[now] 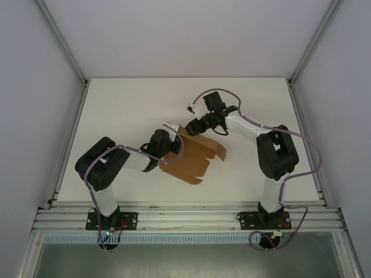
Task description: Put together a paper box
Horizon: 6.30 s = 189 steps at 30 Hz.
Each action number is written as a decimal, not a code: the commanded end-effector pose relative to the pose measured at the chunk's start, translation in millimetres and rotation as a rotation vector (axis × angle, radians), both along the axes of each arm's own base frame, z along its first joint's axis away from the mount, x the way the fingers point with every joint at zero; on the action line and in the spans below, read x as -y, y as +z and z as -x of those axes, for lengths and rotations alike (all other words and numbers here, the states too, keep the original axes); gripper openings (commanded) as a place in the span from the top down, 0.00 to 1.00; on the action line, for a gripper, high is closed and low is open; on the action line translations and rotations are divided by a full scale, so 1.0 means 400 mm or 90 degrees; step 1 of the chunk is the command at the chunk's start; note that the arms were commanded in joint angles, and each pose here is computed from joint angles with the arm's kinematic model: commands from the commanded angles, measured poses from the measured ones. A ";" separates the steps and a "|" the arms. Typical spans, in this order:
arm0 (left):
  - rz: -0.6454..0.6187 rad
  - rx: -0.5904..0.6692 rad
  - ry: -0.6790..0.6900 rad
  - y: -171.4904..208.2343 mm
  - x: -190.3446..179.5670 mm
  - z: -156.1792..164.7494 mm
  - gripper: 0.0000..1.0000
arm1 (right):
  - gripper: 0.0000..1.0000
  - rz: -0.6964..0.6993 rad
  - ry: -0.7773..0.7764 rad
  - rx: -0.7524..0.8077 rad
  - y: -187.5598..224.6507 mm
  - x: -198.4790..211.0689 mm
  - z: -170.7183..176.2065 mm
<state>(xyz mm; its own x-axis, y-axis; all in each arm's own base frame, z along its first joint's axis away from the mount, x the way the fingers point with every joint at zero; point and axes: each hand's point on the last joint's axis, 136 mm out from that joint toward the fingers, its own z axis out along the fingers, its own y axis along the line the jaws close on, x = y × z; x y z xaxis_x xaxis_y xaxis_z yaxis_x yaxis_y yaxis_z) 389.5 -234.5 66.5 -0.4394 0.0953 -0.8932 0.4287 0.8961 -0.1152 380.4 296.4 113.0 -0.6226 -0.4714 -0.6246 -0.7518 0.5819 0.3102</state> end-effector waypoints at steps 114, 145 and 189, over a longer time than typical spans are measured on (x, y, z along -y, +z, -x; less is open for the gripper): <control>0.069 -0.143 0.168 0.062 -0.091 0.064 1.00 | 0.00 -0.041 -0.216 0.124 0.115 0.179 0.088; 0.051 -0.140 0.282 0.103 -0.166 0.075 1.00 | 0.00 0.083 -0.529 0.172 0.009 0.386 0.223; 0.050 -0.162 0.275 0.080 -0.158 0.079 1.00 | 0.00 -0.079 -0.352 0.229 0.147 0.306 0.285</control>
